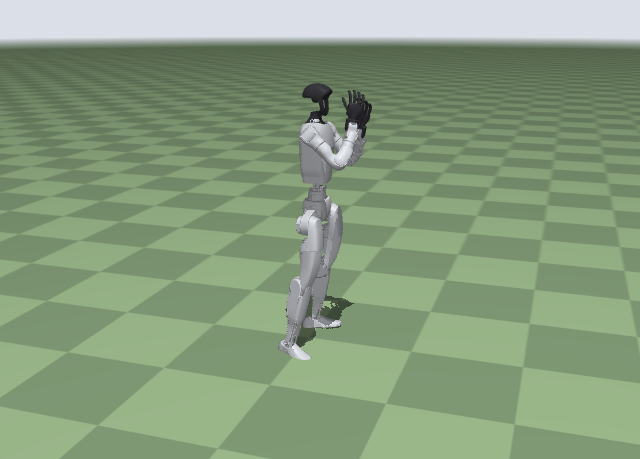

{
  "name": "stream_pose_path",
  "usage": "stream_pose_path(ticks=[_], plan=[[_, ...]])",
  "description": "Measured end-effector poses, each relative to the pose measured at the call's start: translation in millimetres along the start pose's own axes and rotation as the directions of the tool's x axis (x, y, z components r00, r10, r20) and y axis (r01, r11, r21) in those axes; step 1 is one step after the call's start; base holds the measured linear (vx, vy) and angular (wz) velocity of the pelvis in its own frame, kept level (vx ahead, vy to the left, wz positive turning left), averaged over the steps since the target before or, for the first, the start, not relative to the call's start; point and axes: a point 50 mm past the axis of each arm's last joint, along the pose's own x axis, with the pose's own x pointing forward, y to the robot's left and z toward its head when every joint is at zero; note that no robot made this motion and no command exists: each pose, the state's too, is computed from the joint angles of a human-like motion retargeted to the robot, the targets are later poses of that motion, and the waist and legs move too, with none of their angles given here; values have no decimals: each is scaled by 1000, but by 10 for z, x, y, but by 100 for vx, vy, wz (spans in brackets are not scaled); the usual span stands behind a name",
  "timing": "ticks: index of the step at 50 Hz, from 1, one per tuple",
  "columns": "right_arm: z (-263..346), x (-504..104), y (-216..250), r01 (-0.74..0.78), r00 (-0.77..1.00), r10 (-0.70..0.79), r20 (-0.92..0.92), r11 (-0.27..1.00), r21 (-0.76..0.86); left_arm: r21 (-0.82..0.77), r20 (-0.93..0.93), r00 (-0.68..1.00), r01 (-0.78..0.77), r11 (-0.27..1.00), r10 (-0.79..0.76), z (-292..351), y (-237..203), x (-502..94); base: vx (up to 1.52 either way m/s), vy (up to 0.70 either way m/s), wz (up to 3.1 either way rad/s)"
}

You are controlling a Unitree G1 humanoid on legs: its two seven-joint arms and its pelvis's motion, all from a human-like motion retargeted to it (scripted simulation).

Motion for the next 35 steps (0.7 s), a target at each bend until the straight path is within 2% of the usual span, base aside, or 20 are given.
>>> stream_pose_path(ticks=[3, 6, 10, 13, 15, 19, 22, 24, 27, 30, 33, 35], plan=[[-10, 12, -157, 101, 995, -101, -5, 995, 19, -22, -18, 991, 130, 991, -131, -31, -124, -64, -3, -7, -98], [35, -125, -191, 92, 995, -90, -36, 995, 41, -17, -10, 983, 183, 983, -183, -82, -148, 20, -3, -9, -87], [146, -384, -34, -60, 992, 71, -108, 993, 101, -107, 3, 1000, 31, 994, -31, -157, -84, 310, -2, -9, -74], [163, -456, 11, -131, 981, 140, -135, 989, 71, -178, -8, 997, -72, 981, 72, -182, -92, 431, -1, -7, -74], [146, -413, -54, -110, 985, 111, -129, 994, 12, -182, -28, 997, -81, 980, 77, -207, -141, 396, 0, -6, -75], [83, -189, -379, 47, 996, -57, -66, 988, -145, -228, -89, 994, 43, 973, -64, -226, -375, 131, 0, -8, -67], [65, -120, -575, 151, 986, -161, -39, 971, -188, -273, -101, 977, 156, 949, -189, -235, -528, 31, 0, -7, -37], [76, -155, -589, 157, 985, -168, -42, 968, -194, -263, -88, 971, 192, 945, -221, -261, -566, 91, 1, -6, -10], [127, -284, -438, 100, 991, -111, -73, 986, -137, -231, -74, 984, 141, 963, -161, -326, -541, 305, 0, 0, 0], [173, -396, -246, 12, 993, -18, -114, 999, -50, -243, -79, 996, 9, 970, -29, -374, -458, 515, 0, 0, 0], [184, -362, -221, -41, 994, 34, -104, 997, -66, -249, -69, 997, -43, 968, 27, -336, -403, 505, 0, 0, 0], [189, -270, -295, -23, 998, 16, -68, 994, -111, -244, -53, 999, -4, 970, -9, -264, -422, 362, 2, -6, -6]])
